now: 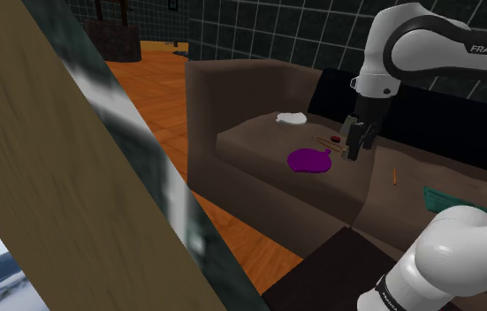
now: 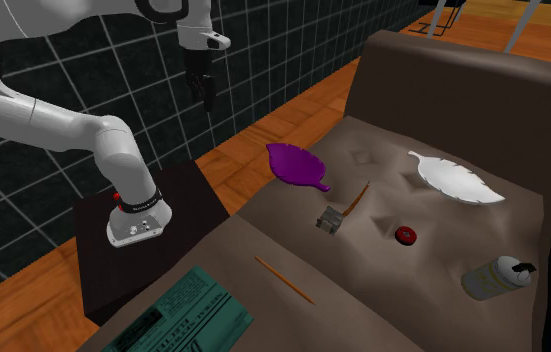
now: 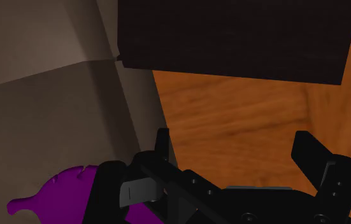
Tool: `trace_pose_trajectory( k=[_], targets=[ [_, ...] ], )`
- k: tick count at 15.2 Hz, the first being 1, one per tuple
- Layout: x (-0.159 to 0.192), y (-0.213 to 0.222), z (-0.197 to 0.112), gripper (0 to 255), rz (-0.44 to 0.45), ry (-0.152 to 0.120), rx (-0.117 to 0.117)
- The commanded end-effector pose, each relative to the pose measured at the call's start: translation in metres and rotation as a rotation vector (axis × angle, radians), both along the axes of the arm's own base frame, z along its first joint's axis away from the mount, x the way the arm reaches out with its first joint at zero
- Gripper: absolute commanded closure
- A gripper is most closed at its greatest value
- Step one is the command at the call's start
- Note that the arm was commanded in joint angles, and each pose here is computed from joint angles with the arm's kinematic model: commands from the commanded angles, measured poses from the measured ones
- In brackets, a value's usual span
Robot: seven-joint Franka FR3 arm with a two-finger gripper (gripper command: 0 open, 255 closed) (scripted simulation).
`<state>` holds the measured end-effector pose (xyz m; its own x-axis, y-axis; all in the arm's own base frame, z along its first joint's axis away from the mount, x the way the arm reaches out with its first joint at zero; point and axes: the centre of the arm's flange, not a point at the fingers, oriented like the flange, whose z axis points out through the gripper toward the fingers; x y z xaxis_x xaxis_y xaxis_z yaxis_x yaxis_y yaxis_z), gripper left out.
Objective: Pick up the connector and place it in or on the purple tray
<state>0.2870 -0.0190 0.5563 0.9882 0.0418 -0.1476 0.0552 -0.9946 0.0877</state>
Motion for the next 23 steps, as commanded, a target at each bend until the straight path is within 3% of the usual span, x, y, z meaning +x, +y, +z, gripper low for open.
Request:
trace_pose_trajectory(
  k=[1, 23],
  targets=[
    [0.0, 0.0, 0.0, 0, 0.0, 0.0, 0.0],
    [0.127, -0.251, -0.086, 0, 0.119, -0.022, 0.067]
  ],
)
